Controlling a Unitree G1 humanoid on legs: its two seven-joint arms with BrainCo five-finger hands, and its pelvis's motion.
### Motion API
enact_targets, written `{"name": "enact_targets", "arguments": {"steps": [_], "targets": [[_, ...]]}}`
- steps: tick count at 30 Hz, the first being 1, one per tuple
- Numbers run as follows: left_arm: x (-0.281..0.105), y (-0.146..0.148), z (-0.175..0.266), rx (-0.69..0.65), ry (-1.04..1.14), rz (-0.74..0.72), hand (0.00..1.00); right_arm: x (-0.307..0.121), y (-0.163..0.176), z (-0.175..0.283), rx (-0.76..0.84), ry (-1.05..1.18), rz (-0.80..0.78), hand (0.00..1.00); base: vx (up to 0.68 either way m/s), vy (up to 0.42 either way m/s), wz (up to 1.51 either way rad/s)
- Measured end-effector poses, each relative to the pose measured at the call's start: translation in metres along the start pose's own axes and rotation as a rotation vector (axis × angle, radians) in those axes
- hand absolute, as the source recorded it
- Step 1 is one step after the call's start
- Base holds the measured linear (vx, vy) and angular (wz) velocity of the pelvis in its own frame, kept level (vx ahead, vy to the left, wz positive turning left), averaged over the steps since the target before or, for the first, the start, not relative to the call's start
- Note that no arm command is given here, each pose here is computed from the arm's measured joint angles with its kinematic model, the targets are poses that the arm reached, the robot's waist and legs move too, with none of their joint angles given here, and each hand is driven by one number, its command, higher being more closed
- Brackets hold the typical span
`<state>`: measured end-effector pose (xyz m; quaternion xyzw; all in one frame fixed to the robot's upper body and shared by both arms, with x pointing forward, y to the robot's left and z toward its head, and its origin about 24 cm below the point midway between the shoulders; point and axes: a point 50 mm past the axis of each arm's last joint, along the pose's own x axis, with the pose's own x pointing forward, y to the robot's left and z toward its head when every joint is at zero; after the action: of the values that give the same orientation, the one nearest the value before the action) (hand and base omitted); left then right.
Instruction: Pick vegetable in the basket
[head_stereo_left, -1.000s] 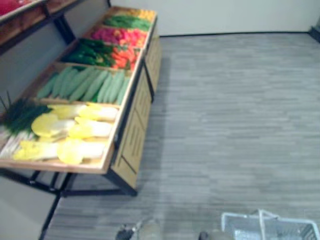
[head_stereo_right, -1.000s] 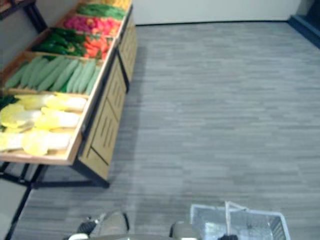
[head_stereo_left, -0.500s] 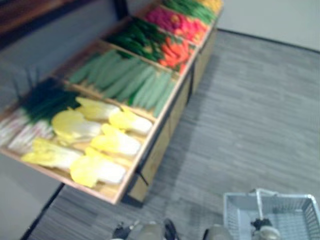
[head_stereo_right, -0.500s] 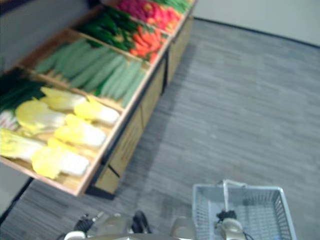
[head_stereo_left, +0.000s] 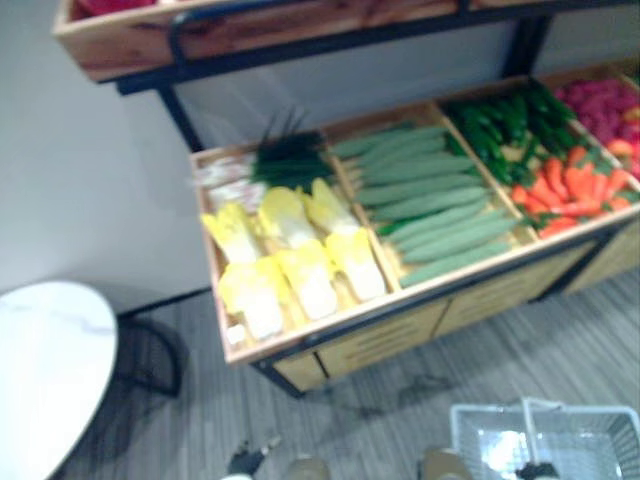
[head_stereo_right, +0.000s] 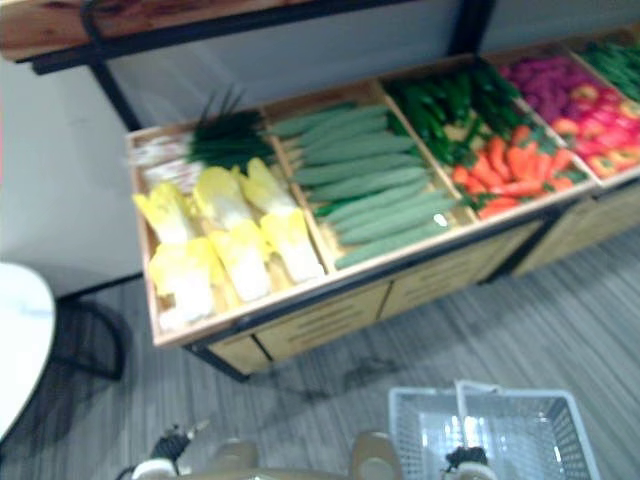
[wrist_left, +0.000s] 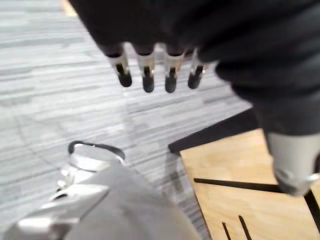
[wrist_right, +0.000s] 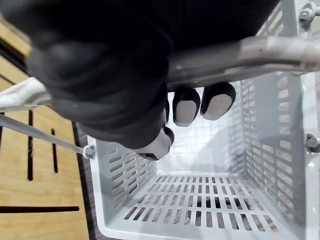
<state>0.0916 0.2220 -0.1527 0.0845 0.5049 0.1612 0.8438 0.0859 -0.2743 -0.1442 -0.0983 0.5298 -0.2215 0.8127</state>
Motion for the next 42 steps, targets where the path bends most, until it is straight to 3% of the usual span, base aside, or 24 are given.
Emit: {"name": "enact_targets", "arguments": {"steps": [6, 11, 17, 21, 23, 27, 31, 38, 42], "targets": [[0.005, 0.012, 0.011, -0.092, -0.008, 0.049, 0.0, 0.0, 0.002, 0.002, 0.004, -0.011, 0.003, 1.0, 0.0, -0.206, 0.83], [0.009, 0.025, 0.022, -0.088, -0.037, 0.083, 0.0, -0.004, 0.009, -0.009, 0.015, 0.017, 0.018, 1.0, -0.03, 0.046, 0.32], [0.0, 0.058, 0.128, -0.034, -0.433, 0.22, 0.0, -0.011, 0.019, -0.027, 0.058, 0.046, 0.036, 1.0, 0.01, 0.034, 0.13], [-0.036, 0.063, 0.21, -0.021, -0.784, 0.283, 0.0, -0.015, 0.017, -0.036, 0.041, 0.04, 0.025, 1.0, 0.0, 0.014, -0.05], [-0.057, 0.063, 0.245, 0.016, -0.95, 0.32, 0.0, -0.015, 0.017, -0.036, 0.036, 0.035, 0.024, 1.0, -0.02, 0.002, -0.06], [-0.079, 0.051, 0.274, 0.119, -1.098, 0.337, 0.0, -0.015, 0.016, -0.036, 0.035, 0.035, 0.021, 1.0, -0.01, 0.01, -0.11], [-0.091, 0.027, 0.289, 0.321, -1.197, 0.352, 0.0, -0.015, 0.015, -0.035, 0.032, 0.033, 0.017, 1.0, 0.0, 0.009, -0.11], [-0.084, -0.003, 0.298, 0.649, -1.202, 0.37, 0.0, -0.012, 0.011, -0.027, 0.03, 0.005, -0.01, 1.0, -0.03, 0.005, -0.2], [-0.074, -0.006, 0.304, 0.737, -1.155, 0.378, 0.0, -0.01, 0.008, -0.016, 0.031, -0.023, -0.02, 1.0, 0.0, 0.004, -0.05]]}}
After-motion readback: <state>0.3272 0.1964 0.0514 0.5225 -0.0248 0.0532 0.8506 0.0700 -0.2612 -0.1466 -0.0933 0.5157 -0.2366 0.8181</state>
